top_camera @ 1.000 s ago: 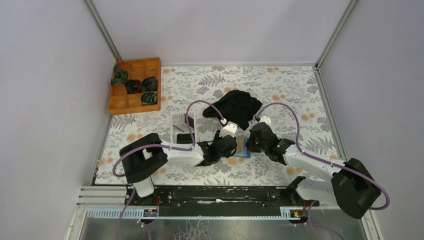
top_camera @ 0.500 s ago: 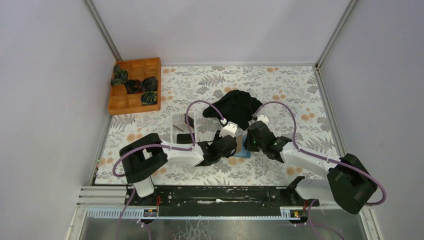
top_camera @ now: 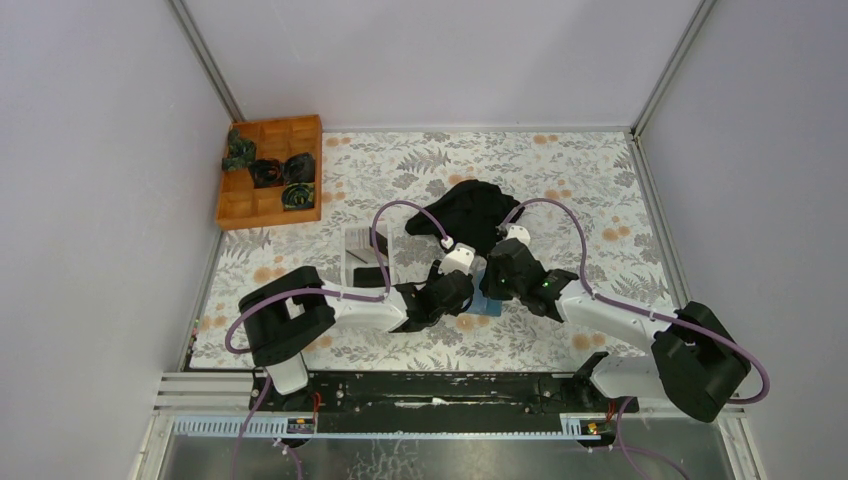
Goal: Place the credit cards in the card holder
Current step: Turn over the card slot in the card holder.
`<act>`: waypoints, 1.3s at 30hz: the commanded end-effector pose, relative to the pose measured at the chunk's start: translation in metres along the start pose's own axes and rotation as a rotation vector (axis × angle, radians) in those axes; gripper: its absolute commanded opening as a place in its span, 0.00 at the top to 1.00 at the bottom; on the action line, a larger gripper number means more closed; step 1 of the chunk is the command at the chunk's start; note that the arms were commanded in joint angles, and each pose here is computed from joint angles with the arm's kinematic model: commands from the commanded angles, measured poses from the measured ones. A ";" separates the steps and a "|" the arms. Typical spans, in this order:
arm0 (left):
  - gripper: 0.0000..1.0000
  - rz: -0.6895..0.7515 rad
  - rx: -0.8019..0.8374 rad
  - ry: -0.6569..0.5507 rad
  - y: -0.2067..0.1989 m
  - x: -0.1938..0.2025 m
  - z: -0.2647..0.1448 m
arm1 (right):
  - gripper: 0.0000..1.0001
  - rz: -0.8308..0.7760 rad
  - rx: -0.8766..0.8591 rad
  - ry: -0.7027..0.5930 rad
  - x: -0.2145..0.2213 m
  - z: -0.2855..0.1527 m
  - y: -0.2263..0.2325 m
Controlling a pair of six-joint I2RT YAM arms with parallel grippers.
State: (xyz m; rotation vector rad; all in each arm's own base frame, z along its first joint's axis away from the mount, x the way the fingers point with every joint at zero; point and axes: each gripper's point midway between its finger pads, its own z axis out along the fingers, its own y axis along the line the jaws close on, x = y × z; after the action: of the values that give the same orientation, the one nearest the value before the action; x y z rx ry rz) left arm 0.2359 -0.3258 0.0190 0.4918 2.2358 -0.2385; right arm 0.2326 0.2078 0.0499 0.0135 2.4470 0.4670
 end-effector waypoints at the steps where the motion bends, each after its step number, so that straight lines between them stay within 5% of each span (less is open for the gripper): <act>1: 0.49 -0.002 0.016 0.010 -0.004 0.007 0.000 | 0.75 -0.012 -0.028 -0.055 -0.019 -0.008 0.015; 39: 0.49 -0.026 -0.014 -0.007 0.014 0.012 -0.015 | 0.74 -0.034 -0.095 -0.070 -0.015 0.001 0.050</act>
State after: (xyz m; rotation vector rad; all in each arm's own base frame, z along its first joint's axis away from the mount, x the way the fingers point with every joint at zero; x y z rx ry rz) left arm 0.2287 -0.3130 0.0191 0.4657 2.2341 -0.2578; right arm 0.2326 0.2394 0.0661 -0.0659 2.4047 0.5005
